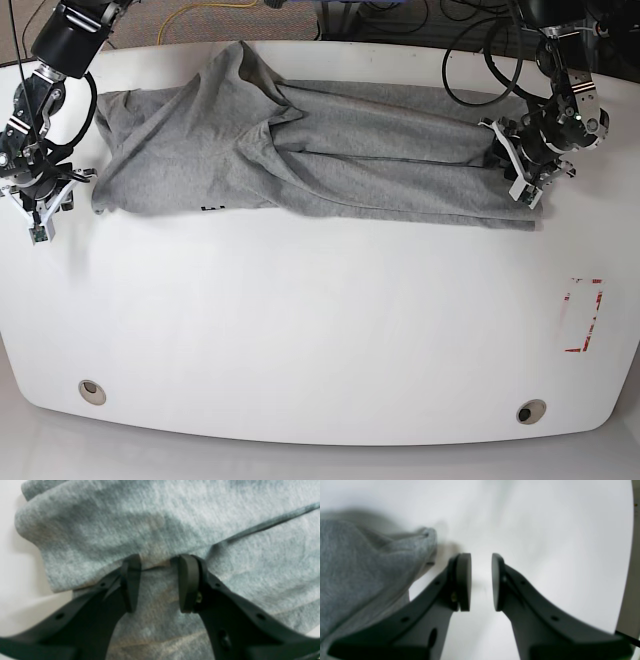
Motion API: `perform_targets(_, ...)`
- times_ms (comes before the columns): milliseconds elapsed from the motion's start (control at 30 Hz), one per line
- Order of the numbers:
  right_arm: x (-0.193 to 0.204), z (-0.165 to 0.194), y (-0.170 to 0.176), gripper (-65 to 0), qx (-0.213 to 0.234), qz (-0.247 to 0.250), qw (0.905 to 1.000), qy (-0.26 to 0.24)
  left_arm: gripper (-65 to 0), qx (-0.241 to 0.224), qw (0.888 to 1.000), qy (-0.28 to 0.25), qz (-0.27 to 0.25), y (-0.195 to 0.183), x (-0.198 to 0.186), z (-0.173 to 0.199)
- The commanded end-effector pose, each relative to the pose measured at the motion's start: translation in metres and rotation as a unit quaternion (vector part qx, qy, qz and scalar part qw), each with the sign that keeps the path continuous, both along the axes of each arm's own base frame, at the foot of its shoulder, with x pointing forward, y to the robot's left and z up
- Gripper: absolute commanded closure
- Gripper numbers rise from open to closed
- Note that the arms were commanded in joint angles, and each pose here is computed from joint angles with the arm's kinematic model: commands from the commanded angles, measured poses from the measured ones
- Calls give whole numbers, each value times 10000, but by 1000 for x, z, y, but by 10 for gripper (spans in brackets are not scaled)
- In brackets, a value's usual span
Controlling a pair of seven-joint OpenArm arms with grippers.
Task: Layout the t-shirt on the table in an organized manner, then fold the t-shirt properly
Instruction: 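Press the right gripper down on the shirt end and adjust its grip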
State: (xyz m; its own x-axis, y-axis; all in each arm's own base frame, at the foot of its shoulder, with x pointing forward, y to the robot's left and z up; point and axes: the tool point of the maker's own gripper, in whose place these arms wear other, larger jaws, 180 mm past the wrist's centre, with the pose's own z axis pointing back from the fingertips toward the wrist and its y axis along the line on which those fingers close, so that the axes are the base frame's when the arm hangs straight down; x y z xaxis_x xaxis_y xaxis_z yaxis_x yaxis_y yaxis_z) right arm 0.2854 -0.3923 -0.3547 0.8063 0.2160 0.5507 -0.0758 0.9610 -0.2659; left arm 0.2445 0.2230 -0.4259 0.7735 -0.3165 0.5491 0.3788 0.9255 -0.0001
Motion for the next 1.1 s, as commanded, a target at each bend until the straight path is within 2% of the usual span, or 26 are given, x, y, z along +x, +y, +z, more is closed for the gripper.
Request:
perform_targets(0, 13, 35, 2, -132, -299, 93, 9990, -325, -237, 426, 9972, 612, 14, 15, -23, -18)
perform_targets(233, 7, 66, 44, -130, -586, 140, 9975, -378, -237, 435, 9972, 602, 20, 16, -22, -17)
perform_targets(400, -1, 63, 78, -125, -386, 148, 9984, -390, -237, 432, 9973, 588, 18, 15, -22, -17)
perform_targets(733, -27, 11, 127, -124, 433, 119, 9990, 57, -237, 424, 9973, 599, 27, 15, -23, -17)
perform_targets(1067, -40, -47, 143, -124, 1158, 87, 9924, 408, -237, 401, 9975, 573, 25, 13, -22, -16)
